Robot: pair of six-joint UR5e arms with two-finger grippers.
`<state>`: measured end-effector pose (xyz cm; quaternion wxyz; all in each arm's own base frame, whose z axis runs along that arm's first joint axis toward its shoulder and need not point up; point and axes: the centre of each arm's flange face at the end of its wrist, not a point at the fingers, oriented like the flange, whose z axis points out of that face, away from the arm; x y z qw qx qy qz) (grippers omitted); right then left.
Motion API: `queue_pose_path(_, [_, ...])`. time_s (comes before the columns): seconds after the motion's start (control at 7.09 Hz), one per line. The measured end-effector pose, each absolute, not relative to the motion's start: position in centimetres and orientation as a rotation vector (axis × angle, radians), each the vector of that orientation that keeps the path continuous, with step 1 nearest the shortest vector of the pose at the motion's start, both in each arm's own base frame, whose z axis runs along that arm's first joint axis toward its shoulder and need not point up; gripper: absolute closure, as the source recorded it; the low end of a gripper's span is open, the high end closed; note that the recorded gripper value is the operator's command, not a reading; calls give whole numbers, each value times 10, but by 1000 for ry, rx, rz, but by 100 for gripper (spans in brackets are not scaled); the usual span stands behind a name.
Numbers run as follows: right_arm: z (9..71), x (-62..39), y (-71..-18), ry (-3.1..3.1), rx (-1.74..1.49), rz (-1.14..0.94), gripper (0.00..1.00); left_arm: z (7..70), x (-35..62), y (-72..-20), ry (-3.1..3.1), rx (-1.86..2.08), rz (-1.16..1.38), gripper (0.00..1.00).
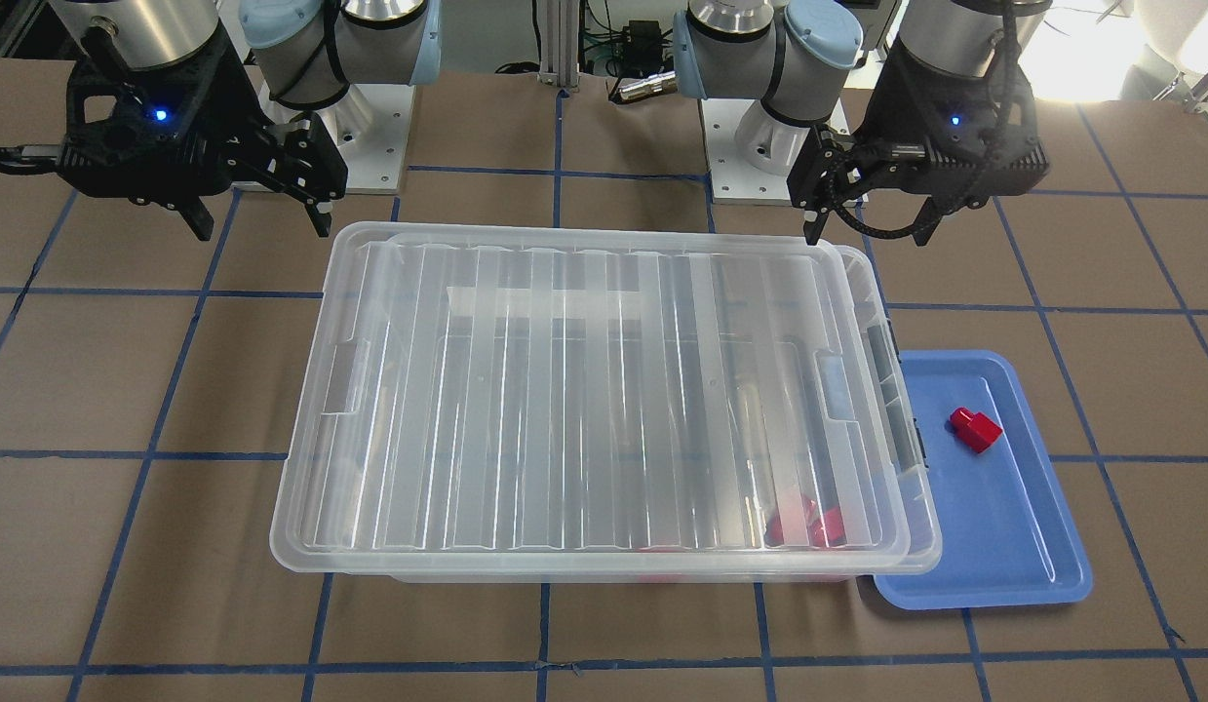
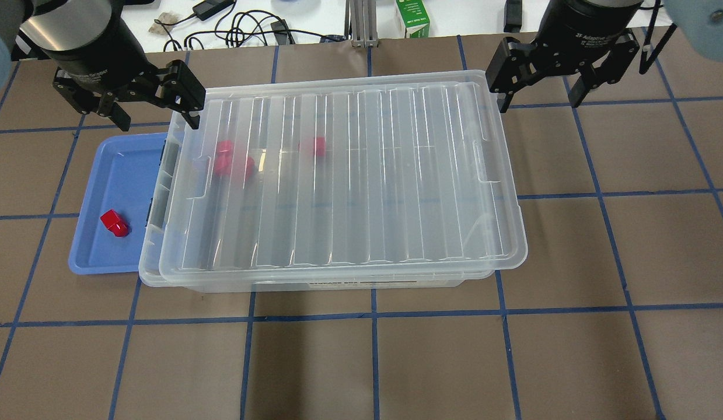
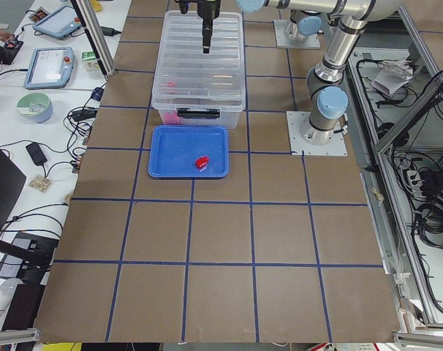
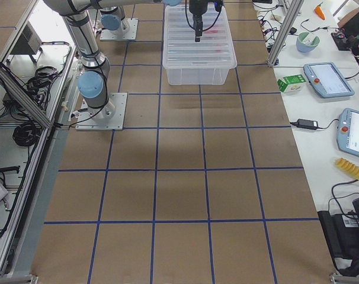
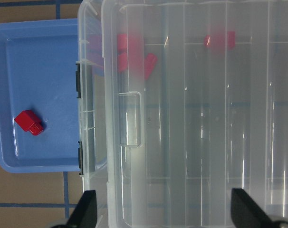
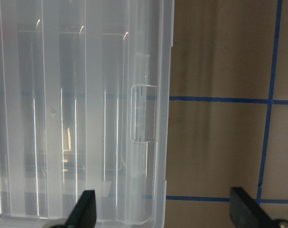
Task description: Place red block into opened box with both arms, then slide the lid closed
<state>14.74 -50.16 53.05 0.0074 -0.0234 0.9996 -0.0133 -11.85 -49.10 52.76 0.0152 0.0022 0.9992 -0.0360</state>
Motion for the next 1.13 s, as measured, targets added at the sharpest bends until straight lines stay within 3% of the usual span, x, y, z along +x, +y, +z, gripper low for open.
queue_pose_path(0.85, [523, 140, -507, 3133, -66, -22, 0, 526, -110, -497, 3117, -12, -128, 0])
queue_pose_path(1.13, [474, 136, -523, 3138, -58, 28, 0, 509, -53, -516, 3121, -191, -121, 0])
